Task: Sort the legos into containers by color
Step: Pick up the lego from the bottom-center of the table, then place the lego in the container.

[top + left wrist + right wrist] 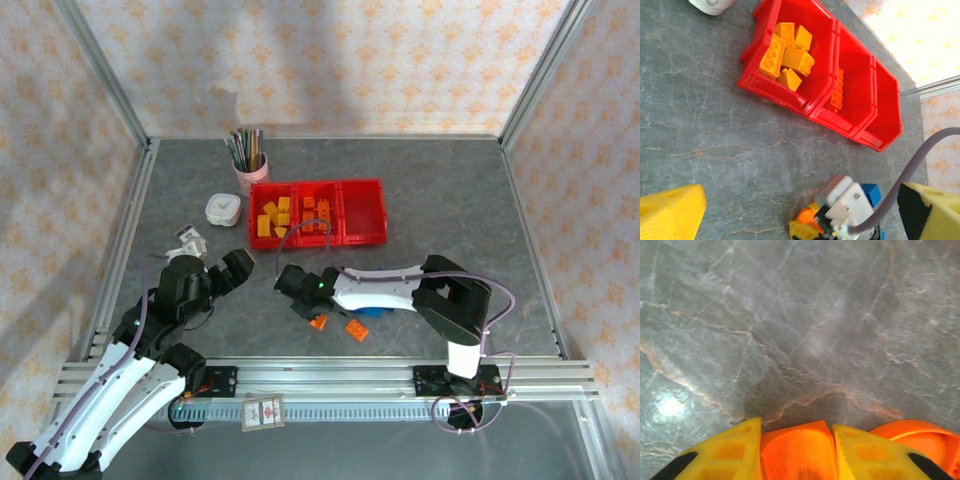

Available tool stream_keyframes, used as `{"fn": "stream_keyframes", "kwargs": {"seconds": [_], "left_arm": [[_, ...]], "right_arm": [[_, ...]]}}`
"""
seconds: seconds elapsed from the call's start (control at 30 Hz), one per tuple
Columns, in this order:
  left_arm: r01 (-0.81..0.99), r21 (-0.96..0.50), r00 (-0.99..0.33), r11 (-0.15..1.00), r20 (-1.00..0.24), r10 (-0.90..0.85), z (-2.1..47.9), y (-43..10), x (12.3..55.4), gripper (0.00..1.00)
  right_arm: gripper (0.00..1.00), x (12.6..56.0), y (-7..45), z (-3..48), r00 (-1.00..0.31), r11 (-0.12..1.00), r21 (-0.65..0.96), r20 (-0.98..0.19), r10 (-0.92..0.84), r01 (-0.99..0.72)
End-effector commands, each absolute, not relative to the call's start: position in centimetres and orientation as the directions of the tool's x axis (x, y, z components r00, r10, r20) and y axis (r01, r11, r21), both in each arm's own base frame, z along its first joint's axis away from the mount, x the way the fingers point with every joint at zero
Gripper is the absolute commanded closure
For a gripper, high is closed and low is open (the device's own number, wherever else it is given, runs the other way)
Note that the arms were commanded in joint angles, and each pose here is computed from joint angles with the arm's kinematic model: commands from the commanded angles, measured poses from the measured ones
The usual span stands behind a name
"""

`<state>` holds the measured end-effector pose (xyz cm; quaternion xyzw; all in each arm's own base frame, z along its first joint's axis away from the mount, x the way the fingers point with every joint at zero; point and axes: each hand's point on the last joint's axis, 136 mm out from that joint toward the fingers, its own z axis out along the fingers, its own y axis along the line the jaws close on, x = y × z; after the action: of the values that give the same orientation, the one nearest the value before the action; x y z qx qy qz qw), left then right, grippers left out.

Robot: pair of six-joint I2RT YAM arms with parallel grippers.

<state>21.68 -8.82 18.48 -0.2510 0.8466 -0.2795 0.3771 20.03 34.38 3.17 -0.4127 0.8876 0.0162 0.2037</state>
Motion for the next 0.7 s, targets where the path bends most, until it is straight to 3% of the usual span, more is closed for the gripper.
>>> {"fn": "stream_keyframes", "kwargs": {"seconds": [0.0,0.33,0.67], "left_arm": [[-0.192,-0.676,-0.576,0.712,-0.509,-0.639,19.6,-9.0,22.2,0.01],[-0.152,-0.676,-0.58,0.721,-0.53,-0.619,21.0,-10.0,23.7,0.01],[-0.126,-0.667,-0.571,0.734,-0.556,-0.604,21.9,-10.8,25.7,0.01]], "right_arm": [[0.7,21.4,34.5,6.5,-0.595,0.707,-0.128,-0.448,-0.667,-0.696],[0.7,27.0,35.9,11.9,-0.681,0.81,0.027,-0.558,-0.474,-0.586],[0.68,37.9,33.6,14.5,-0.741,0.938,0.069,-0.634,-0.222,-0.34]]}}
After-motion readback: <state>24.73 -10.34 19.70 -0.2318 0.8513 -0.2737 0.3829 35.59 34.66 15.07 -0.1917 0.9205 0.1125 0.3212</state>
